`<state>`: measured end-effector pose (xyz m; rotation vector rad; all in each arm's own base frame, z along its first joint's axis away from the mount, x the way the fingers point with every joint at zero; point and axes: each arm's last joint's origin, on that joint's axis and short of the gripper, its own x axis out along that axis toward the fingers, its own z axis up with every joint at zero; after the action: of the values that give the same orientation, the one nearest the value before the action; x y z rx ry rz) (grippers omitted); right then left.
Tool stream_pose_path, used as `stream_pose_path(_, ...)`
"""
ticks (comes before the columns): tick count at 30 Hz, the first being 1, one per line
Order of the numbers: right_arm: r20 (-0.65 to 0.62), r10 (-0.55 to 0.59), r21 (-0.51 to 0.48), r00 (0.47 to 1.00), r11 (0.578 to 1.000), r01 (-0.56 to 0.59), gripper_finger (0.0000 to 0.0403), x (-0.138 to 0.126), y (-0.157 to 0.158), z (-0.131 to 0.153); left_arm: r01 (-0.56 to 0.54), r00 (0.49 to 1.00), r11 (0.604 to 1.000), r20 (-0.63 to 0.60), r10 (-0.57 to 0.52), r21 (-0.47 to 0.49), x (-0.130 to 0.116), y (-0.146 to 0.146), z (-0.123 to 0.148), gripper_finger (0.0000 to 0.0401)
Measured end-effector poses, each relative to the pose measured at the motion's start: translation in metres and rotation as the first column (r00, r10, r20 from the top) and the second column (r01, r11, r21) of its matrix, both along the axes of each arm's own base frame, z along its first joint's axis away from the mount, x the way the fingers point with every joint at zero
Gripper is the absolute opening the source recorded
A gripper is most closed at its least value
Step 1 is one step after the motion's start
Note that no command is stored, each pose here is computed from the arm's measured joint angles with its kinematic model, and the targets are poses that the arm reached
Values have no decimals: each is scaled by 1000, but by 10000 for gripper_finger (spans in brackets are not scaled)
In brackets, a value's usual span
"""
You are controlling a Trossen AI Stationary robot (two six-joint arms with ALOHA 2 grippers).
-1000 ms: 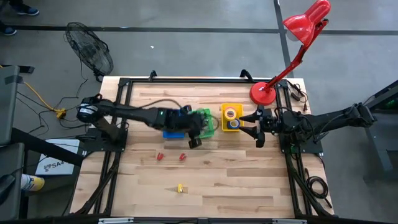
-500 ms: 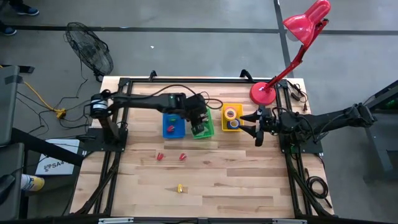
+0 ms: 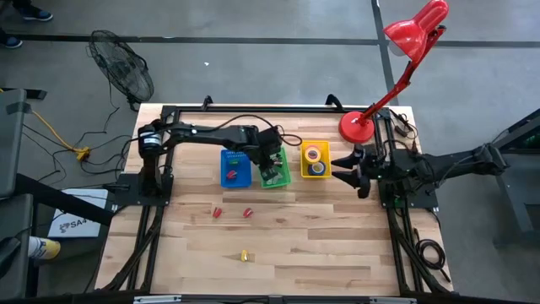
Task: Pick and place Stapler, Stapler remover, tape
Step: Put the pink staple remover into the green bin
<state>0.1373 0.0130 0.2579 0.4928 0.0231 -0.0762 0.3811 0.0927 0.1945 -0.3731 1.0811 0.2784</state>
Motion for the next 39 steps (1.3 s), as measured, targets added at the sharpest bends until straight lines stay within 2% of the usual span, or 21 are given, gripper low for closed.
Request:
stream_pose_path(2,30,13,18,999,1000,-14,220,-4,0,3,-13,1000,1000,-19,13,-6,-1,4,-4,101)
stream_pose_path(5,65,35,-51,997,998,-32,220,-12,0,4,-28,999,999,-37,27,-17,-2,6,-7,101)
stream_pose_path(9,168,7,-107,986,994,11,220,-20,-2,-7,-36,996,999,-82,34,-32,-6,8,-12,101)
stream_pose_path(13,262,34,-151,964,989,6,220,-24,-2,-24,-33,995,999,-95,30,-34,-5,9,-16,101)
stream_pose_path(16,257,16,-153,966,988,25,220,-26,-3,-40,-23,995,999,-95,19,-37,-4,9,-18,101)
stream_pose_path(24,264,-56,-184,963,977,107,220,-31,-5,-50,10,995,999,-104,-14,-42,-5,8,-19,101)
stream_pose_path(34,219,-92,-206,971,969,138,220,-32,-8,-55,141,985,990,-99,-142,-13,-5,8,-19,103)
stream_pose_path(39,239,-75,-211,968,969,127,220,-32,-10,-54,227,970,974,-88,-226,0,-4,7,-19,143)
